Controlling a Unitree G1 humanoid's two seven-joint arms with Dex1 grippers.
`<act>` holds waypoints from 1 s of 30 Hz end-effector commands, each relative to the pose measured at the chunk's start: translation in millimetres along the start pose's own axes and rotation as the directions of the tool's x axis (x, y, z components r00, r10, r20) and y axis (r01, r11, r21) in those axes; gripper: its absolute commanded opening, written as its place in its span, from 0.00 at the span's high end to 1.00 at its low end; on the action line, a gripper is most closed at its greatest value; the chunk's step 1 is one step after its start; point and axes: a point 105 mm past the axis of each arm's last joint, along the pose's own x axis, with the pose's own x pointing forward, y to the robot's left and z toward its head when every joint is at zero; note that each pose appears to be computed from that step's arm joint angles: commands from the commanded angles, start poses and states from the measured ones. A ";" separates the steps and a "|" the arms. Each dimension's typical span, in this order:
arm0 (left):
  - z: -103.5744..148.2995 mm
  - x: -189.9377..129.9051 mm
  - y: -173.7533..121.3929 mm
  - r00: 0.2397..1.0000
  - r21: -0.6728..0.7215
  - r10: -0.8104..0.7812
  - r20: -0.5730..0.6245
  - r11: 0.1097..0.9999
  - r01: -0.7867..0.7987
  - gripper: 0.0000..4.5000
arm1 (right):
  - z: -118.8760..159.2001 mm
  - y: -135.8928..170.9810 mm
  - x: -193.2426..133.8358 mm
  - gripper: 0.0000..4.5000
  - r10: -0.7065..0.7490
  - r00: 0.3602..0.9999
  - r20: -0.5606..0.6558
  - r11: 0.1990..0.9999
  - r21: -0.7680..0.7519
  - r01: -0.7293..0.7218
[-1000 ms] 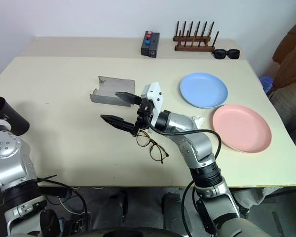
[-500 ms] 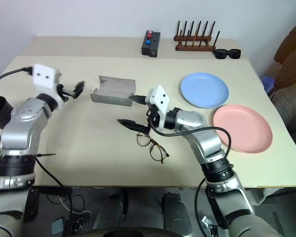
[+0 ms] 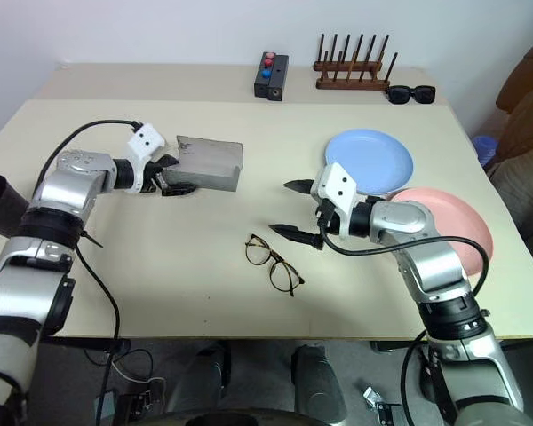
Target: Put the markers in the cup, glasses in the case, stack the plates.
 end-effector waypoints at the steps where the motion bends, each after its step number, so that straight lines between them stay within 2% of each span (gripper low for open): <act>1: 7.9 3.9 -2.5 0.998 0.035 -0.063 0.014 0.997 0.062 0.06 | 15.9 5.7 -5.9 0.00 -0.011 0.999 0.038 0.999 -0.037 0.013; 4: 1.9 9.4 -8.6 0.994 0.041 -0.106 -0.011 0.994 0.106 0.30 | 16.5 5.9 -8.0 0.00 -0.034 0.999 0.036 0.999 -0.037 0.035; 8: 4.4 14.3 -14.1 0.991 0.044 -0.132 0.023 0.990 0.131 0.78 | 18.9 5.8 -11.1 0.00 -0.045 0.998 0.036 0.998 -0.036 0.046; 10: 7.1 14.7 -18.2 0.987 0.084 -0.155 0.046 0.985 0.151 0.99 | 19.3 6.0 -11.7 0.00 -0.044 0.998 0.032 0.998 -0.036 0.045; 14: 16.0 11.3 -25.3 0.974 0.149 -0.196 0.112 0.973 0.178 0.99 | 21.7 6.0 -11.4 0.00 -0.043 0.999 0.030 0.998 -0.038 0.045; 16: 18.1 2.7 -40.5 0.943 0.167 -0.306 0.129 0.944 0.284 0.99 | 22.0 7.5 -9.8 0.00 -0.035 0.999 0.027 0.999 -0.035 0.036; 19: 4.1 -17.4 -66.2 0.889 0.212 -0.456 0.038 0.873 0.438 0.99 | 20.1 17.3 -3.3 0.00 0.010 1.000 0.022 1.000 -0.018 -0.010; 21: -1.9 -29.4 -76.8 0.869 0.238 -0.494 -0.010 0.843 0.482 0.99 | 18.4 20.5 0.3 0.00 0.025 1.000 0.015 1.000 0.004 -0.025; 25: -8.6 -43.9 -87.3 0.854 0.265 -0.515 -0.072 0.815 0.515 0.99 | 13.8 27.5 4.5 0.00 0.066 0.998 -0.005 0.994 0.088 -0.066; 30: -18.4 -52.5 -95.3 0.846 0.277 -0.516 -0.133 0.801 0.532 0.99 | -6.6 37.9 9.2 0.00 0.106 0.986 -0.128 0.980 0.181 -0.082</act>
